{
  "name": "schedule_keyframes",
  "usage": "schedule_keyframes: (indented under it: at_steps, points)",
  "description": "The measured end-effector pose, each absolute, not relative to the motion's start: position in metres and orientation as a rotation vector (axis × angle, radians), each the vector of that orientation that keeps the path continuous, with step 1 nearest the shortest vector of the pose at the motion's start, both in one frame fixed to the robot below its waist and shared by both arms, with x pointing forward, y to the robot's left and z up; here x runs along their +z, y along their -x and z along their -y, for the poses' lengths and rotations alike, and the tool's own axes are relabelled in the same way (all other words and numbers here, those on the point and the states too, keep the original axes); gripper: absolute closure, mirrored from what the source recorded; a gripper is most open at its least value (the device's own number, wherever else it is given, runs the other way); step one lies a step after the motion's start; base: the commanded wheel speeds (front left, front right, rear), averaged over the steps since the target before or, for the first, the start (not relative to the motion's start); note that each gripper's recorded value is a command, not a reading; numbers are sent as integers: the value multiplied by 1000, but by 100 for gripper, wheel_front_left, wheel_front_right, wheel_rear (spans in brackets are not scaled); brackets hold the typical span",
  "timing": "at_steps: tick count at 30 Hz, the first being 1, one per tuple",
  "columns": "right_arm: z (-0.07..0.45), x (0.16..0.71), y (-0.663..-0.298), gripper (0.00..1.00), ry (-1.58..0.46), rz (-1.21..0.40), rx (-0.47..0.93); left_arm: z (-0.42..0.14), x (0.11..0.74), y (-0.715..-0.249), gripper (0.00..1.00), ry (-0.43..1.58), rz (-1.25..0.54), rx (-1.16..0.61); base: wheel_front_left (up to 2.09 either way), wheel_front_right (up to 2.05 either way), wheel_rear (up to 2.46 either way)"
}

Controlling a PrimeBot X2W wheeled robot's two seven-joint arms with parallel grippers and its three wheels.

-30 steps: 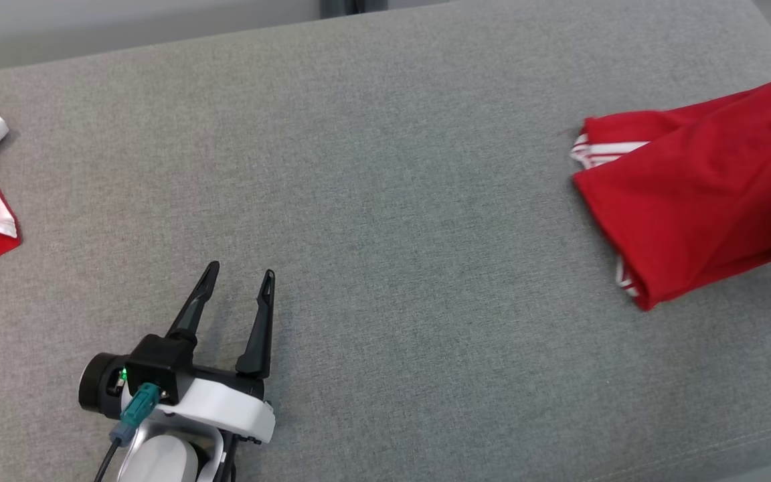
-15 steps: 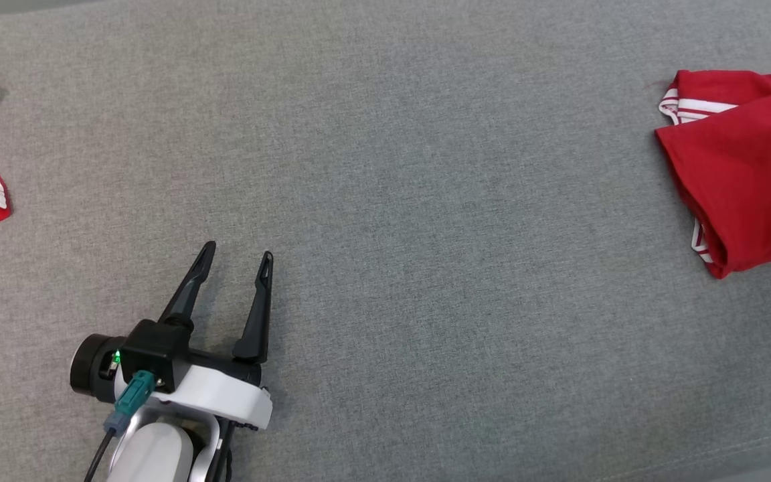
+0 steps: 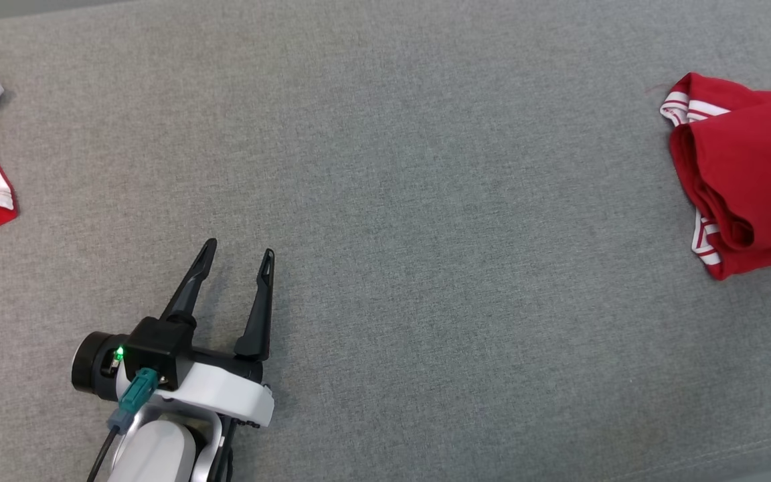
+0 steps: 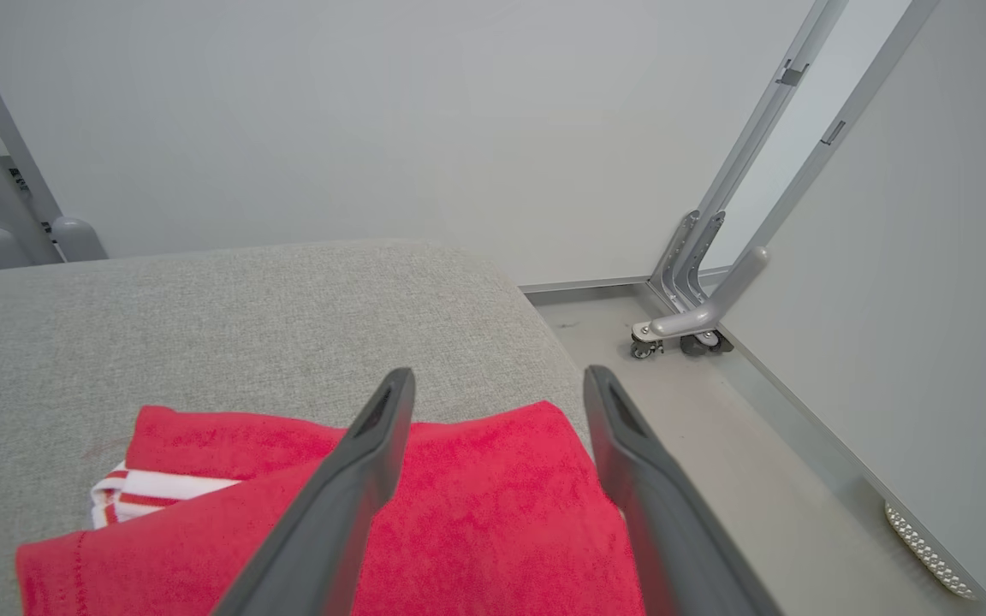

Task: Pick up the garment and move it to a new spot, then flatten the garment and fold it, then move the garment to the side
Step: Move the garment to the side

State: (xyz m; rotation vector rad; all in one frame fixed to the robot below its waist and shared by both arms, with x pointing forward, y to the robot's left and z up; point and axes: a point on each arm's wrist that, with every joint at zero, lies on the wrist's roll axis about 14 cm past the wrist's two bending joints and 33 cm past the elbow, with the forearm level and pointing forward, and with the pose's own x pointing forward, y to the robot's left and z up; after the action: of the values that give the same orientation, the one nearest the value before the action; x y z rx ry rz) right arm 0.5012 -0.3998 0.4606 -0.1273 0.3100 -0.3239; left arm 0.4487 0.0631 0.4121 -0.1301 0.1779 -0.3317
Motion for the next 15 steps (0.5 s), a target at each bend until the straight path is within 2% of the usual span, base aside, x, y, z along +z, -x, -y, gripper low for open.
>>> schedule_keyframes:
  at_steps: [8, 15]
  points:
    - [362, 502, -517, 0, 160, -168, -208, -66, 429, -445, 0, 133, -135, -321, 0, 0, 0]
    - [306, 522, -507, 0, 144, -62, -71, -74, 454, -437, 0, 151, -79, -279, 0, 0, 0]
